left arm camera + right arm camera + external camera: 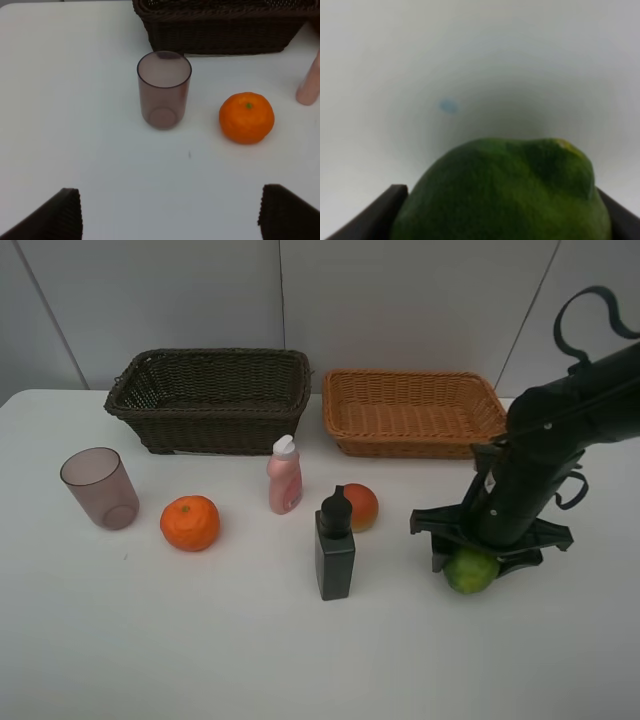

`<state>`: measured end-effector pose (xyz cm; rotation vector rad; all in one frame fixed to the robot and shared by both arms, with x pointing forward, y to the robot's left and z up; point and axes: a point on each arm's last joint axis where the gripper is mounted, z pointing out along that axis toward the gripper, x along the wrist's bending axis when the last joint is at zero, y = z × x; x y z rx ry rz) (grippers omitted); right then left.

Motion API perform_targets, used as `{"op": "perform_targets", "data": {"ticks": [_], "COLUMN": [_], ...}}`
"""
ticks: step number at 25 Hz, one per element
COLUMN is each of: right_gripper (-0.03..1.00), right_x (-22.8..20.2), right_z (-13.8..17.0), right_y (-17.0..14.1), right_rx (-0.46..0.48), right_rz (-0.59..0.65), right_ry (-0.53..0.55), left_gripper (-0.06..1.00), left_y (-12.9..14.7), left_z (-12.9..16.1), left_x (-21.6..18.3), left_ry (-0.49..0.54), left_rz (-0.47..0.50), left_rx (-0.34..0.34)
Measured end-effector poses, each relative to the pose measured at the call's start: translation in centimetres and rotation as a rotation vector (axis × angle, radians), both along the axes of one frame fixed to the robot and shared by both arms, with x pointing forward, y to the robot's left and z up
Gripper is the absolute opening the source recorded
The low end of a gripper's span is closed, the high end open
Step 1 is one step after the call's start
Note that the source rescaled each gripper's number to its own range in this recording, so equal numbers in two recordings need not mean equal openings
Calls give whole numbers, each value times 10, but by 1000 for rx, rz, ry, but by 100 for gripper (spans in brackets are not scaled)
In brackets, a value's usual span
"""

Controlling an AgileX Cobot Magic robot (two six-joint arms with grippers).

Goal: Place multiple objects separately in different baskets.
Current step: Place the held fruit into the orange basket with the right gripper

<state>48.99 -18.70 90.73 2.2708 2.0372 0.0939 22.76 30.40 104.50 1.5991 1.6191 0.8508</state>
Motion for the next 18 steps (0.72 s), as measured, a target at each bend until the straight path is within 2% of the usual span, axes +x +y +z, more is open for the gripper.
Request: {"op": "perform_targets", "data": {"ticks": [8,12,18], "right_gripper": [59,59,59], "right_x": [43,73,127], "right_z": [70,101,110], "right_y": [19,30,38], "right_rx": [4,14,18], "right_rz": [199,255,238], "right_ry": [-114,-190,-259], "left_gripper": [92,92,92], "left_y": [0,0,0], "left_z": [0,0,0], "left_x": [0,0,0], "left_ry": [0,0,0], "left_rz": [0,0,0], "left_rx": [0,0,0]}}
